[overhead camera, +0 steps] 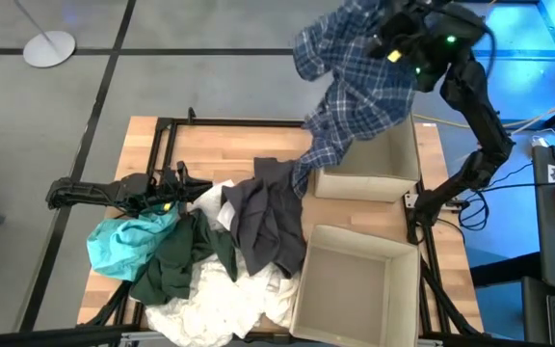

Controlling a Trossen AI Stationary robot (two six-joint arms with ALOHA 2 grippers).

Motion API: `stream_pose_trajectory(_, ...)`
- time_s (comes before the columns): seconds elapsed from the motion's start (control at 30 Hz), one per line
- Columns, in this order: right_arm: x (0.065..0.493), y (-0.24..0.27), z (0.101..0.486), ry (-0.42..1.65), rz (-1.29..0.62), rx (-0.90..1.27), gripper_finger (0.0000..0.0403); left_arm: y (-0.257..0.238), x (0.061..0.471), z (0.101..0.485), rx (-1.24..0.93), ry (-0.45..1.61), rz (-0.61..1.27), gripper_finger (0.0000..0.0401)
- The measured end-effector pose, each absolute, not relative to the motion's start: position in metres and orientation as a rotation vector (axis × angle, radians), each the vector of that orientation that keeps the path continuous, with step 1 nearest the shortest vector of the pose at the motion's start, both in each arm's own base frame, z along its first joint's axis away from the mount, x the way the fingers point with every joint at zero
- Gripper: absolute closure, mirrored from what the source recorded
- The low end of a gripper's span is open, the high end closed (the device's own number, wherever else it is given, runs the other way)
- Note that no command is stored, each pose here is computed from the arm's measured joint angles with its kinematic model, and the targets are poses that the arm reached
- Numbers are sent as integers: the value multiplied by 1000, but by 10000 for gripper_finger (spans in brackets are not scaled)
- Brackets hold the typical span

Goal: Sort clothes
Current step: Put the blue checkered long sleeve shirt into the top laundry organizer

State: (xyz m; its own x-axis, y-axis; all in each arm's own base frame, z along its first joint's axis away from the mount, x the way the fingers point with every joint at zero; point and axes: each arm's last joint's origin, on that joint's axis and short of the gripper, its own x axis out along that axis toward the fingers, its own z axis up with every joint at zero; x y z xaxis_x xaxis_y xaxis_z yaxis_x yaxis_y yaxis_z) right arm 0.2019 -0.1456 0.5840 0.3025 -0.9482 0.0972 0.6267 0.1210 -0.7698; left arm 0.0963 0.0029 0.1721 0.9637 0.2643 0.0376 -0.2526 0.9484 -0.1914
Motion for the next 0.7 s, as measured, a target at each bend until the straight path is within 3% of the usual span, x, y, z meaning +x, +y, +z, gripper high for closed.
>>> stream_pose_trajectory(0.37, 200, -161, 507, 859, -1085, -418, 388, 3, 96, 172, -208, -64, 263, 372)
stream_pose_trajectory(0.7, 192, -157, 422, 1005, -1022, -231, 388, 3, 96, 172, -208, -63, 263, 372)
